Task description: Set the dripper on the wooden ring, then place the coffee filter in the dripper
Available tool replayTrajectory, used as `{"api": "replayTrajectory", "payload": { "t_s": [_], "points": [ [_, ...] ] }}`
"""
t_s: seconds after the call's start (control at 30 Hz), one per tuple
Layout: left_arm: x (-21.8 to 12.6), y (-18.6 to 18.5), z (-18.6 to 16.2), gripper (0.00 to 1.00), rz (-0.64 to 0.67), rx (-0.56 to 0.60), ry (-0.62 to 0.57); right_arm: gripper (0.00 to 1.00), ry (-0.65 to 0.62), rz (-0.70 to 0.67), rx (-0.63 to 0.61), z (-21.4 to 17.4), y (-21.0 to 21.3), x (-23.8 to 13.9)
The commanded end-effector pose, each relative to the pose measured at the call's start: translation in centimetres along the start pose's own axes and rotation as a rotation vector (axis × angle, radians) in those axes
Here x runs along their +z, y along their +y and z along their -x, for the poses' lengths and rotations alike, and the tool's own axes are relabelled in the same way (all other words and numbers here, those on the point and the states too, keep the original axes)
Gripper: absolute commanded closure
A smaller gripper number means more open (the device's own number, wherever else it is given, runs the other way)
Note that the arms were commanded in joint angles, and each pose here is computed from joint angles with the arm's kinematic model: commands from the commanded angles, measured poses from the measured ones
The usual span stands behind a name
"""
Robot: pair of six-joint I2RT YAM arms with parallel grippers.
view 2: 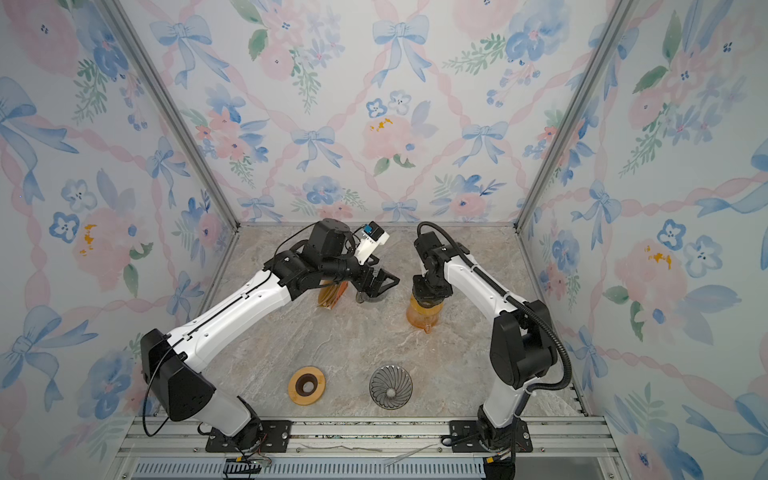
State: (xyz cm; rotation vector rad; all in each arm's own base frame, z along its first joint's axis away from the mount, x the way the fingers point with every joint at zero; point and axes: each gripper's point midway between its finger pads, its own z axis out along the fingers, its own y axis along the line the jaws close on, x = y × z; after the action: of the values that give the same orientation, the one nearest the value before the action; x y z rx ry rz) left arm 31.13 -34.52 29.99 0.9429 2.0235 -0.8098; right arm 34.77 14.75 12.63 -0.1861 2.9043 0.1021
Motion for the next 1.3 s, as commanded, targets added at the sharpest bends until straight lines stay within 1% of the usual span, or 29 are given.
{"api": "replayTrajectory", "payload": {
  "t_s": [0.0,0.43,0.5,0.8,1.0,1.07,1.17,1.27],
  "points": [
    [0.2,-0.2,-0.1,0.02,-0.013,0.001,0.000,0.75,-0.048,0.011,0.006,0.7,-0.2,-2.2],
    [0.3,-0.2,-0.2,0.02,-0.014,-0.003,0.004,0.74,-0.104,0.010,0.007,1.3,-0.8,-4.4],
    [0.3,-0.2,-0.2,0.02,-0.016,-0.003,0.004,0.74,-0.136,0.016,0.007,1.4,-0.9,-5.7],
    [0.4,-0.2,-0.3,0.02,-0.015,-0.005,0.005,0.71,-0.216,0.049,0.018,1.5,-0.9,-8.1],
    [0.6,-0.2,-0.2,0.02,-0.018,-0.012,0.006,0.72,-0.203,0.037,0.055,0.8,-1.8,-7.9],
    [1.3,0.5,-0.4,0.02,0.008,-0.036,0.016,0.72,-0.214,0.038,0.067,0.6,-2.1,-7.9],
    [2.6,1.9,-0.5,0.02,0.061,-0.076,0.030,0.68,-0.236,0.041,0.069,0.4,-2.4,-8.6],
    [3.7,2.0,0.2,0.02,0.076,-0.090,0.028,0.63,-0.249,0.046,0.074,-0.1,-2.8,-9.1]
  ]
}}
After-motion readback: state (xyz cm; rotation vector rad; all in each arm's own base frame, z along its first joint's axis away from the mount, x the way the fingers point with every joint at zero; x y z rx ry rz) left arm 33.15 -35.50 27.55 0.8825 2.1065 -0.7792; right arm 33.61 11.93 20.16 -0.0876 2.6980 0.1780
